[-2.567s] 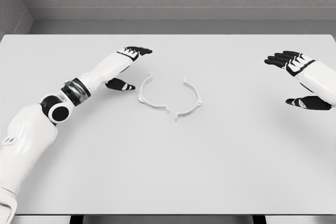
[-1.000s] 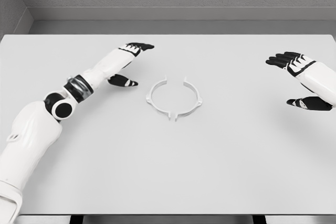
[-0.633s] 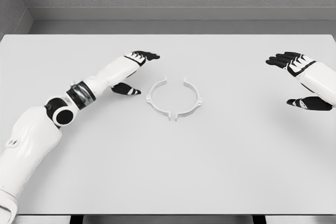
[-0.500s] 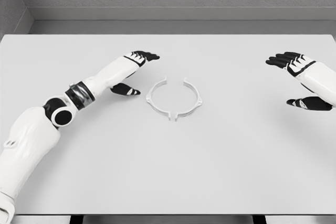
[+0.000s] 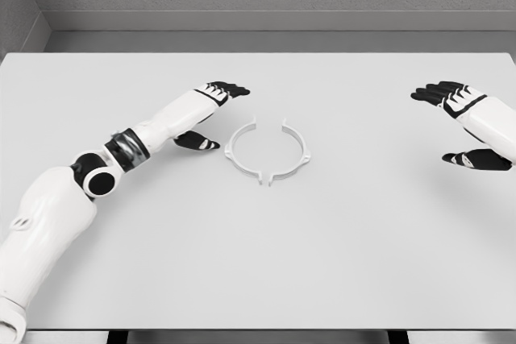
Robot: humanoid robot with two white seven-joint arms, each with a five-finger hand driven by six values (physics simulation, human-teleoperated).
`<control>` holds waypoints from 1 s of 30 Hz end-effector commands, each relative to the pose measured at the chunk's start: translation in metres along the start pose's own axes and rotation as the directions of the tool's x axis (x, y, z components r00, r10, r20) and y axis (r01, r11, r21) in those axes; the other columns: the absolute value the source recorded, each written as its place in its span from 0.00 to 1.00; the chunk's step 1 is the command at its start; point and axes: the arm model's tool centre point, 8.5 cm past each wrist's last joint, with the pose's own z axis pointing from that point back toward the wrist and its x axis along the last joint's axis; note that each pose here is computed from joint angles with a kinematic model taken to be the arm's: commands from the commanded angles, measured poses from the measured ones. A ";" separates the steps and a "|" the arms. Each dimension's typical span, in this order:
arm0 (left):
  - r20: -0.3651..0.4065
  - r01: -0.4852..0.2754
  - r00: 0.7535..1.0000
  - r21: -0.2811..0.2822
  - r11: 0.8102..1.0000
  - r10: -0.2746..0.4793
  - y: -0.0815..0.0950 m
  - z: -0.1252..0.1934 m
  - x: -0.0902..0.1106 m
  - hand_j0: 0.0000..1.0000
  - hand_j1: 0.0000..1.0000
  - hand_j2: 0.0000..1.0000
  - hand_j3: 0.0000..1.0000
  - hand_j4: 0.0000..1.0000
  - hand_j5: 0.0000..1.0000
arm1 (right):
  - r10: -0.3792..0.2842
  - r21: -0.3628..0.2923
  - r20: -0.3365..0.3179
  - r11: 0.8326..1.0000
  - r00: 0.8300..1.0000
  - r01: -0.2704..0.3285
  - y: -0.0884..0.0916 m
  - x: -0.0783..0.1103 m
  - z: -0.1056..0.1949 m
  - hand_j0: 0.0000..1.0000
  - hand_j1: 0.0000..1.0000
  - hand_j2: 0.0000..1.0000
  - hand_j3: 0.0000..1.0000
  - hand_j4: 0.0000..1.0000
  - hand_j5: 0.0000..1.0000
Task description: Assemble PVC drainage pipe clamps
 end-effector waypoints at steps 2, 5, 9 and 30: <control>0.002 -0.007 1.000 0.005 1.000 0.007 -0.001 -0.001 0.001 1.00 1.00 1.00 1.00 1.00 1.00 | -0.006 -0.004 0.000 1.000 1.000 0.006 -0.001 0.000 0.000 1.00 1.00 1.00 1.00 1.00 1.00; 0.002 -0.008 1.000 0.006 1.000 0.008 0.000 -0.001 0.001 1.00 1.00 1.00 1.00 1.00 1.00 | -0.005 -0.005 0.000 1.000 1.000 0.005 -0.001 0.000 0.000 1.00 1.00 1.00 1.00 1.00 1.00; 0.009 -0.013 1.000 0.008 1.000 0.013 -0.002 -0.004 0.004 1.00 1.00 1.00 1.00 1.00 1.00 | -0.006 -0.004 0.000 1.000 1.000 0.006 -0.001 0.000 0.000 1.00 1.00 1.00 1.00 1.00 1.00; 0.048 -0.011 0.999 0.001 1.000 0.011 -0.014 -0.015 0.022 1.00 1.00 1.00 1.00 1.00 1.00 | -0.005 -0.005 0.001 1.000 1.000 0.005 -0.001 0.000 0.000 1.00 1.00 1.00 1.00 1.00 1.00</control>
